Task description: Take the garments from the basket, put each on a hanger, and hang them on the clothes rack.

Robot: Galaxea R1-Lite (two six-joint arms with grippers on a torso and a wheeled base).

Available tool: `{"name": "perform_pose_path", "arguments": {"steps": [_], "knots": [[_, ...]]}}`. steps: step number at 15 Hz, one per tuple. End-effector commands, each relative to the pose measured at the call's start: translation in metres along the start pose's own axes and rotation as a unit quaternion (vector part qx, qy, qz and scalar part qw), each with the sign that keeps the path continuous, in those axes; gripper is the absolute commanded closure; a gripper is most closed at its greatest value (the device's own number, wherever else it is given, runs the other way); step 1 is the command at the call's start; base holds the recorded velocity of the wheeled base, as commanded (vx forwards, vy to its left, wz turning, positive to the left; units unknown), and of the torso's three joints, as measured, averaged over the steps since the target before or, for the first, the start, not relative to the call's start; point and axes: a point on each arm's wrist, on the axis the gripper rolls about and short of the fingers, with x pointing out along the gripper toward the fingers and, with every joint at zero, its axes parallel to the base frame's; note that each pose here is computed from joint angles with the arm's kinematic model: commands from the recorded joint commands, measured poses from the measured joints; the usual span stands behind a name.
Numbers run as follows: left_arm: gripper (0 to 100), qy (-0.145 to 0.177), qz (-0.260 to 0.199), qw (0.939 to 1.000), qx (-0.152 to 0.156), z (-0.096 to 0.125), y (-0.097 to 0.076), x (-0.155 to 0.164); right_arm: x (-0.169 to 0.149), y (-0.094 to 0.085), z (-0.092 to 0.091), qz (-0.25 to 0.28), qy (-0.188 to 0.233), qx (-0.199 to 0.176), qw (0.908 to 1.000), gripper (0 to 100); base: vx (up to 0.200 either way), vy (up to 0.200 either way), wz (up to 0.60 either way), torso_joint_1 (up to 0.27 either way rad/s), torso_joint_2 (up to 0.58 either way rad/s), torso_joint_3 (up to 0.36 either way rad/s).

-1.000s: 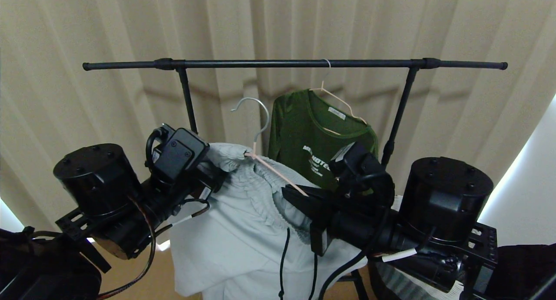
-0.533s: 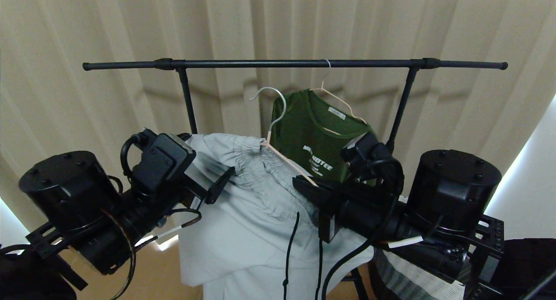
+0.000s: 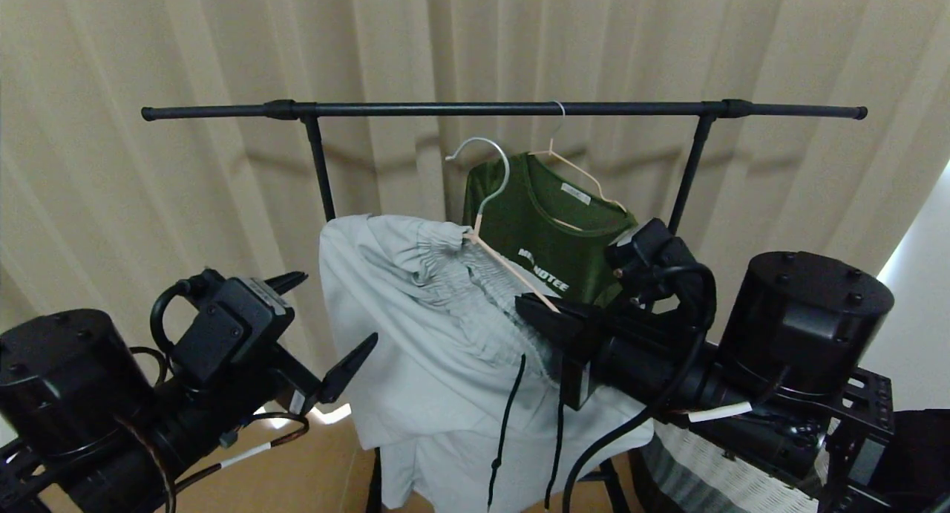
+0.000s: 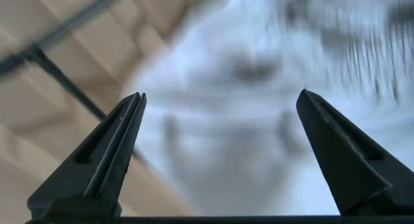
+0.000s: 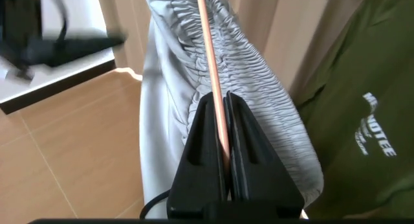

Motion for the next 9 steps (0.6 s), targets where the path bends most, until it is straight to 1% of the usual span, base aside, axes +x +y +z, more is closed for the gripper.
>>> {"name": "perform_pose_path", "arguments": {"steps": [1,2,3,4,5,6,9], "knots": [[0,0.055,-0.008,0.9984,-0.01,-0.026,-0.002,-0.002,-0.013,0.0,0.009,0.001,-0.011,0.0,0.9999,100,0.0,0.0,0.0,0.0,0.0,0.0],[0,0.057,-0.001,0.9982,-0.015,-0.034,0.005,0.004,-0.02,0.001,0.011,0.002,-0.004,-0.001,1.0,100,0.0,0.0,0.0,0.0,0.0,0.0],[0,0.052,0.0,0.9985,-0.018,-0.037,0.01,0.007,-0.025,0.0,0.011,0.002,0.004,-0.001,1.0,100,0.0,0.0,0.0,0.0,0.0,0.0],[0,0.033,-0.003,0.9992,-0.021,-0.044,0.017,0.011,-0.035,0.0,0.011,0.003,0.013,-0.001,0.9999,100,0.0,0.0,0.0,0.0,0.0,0.0],[0,0.025,-0.005,0.9995,-0.021,-0.049,0.021,0.012,-0.04,0.0,0.013,0.004,0.015,-0.001,0.9999,100,0.0,0.0,0.0,0.0,0.0,0.0],[0,0.021,-0.01,0.9995,-0.02,-0.055,0.023,0.015,-0.048,0.002,0.014,0.009,0.019,-0.001,0.9998,100,0.0,0.0,0.0,0.0,0.0,0.0],[0,0.012,-0.01,0.9997,-0.02,-0.054,0.023,0.019,-0.055,0.011,0.006,0.028,0.037,-0.004,0.9989,100,0.0,0.0,0.0,0.0,0.0,0.0]]}}
